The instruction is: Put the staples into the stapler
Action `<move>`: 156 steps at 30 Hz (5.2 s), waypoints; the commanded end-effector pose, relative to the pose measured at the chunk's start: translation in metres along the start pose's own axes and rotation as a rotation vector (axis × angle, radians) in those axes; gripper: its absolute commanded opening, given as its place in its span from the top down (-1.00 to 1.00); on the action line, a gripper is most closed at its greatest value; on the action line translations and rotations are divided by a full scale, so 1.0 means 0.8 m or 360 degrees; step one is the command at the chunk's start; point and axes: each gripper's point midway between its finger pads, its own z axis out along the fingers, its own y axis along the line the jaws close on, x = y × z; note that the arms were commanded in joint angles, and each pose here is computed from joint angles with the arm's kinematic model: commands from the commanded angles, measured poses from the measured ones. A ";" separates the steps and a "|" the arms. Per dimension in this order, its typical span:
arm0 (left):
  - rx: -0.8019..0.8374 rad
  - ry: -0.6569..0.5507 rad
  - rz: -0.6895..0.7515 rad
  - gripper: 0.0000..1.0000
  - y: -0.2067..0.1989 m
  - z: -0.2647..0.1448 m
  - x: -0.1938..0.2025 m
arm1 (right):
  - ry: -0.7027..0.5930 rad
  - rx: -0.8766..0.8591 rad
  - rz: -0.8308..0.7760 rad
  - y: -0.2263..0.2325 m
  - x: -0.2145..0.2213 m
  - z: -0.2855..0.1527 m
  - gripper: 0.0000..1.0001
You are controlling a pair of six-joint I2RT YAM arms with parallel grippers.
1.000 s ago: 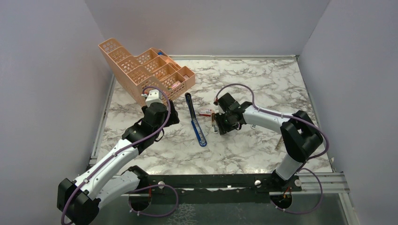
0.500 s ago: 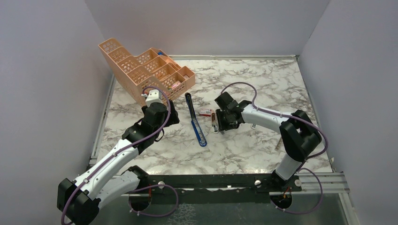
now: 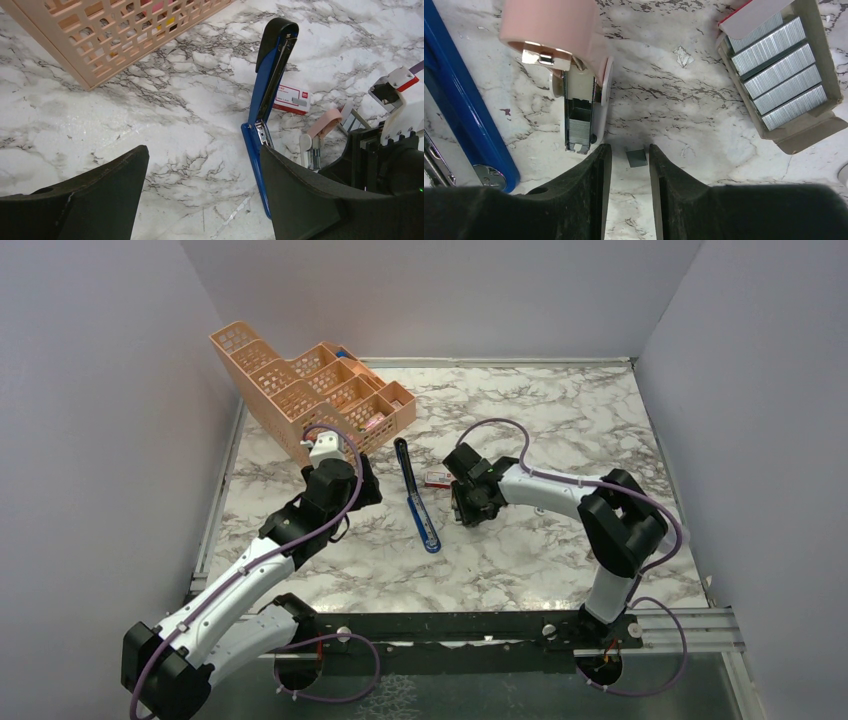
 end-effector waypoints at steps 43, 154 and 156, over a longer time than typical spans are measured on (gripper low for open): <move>-0.0009 -0.0051 -0.0028 -0.66 0.003 -0.004 -0.009 | 0.0101 0.0279 0.0401 -0.015 0.013 0.012 0.40; -0.0004 -0.0035 -0.0036 -0.66 0.002 -0.003 -0.006 | -0.0316 0.0367 0.0608 -0.077 -0.049 -0.042 0.59; -0.0003 -0.0033 -0.0035 -0.66 0.002 -0.003 -0.005 | -0.0373 0.0420 0.0690 -0.104 -0.052 -0.055 0.59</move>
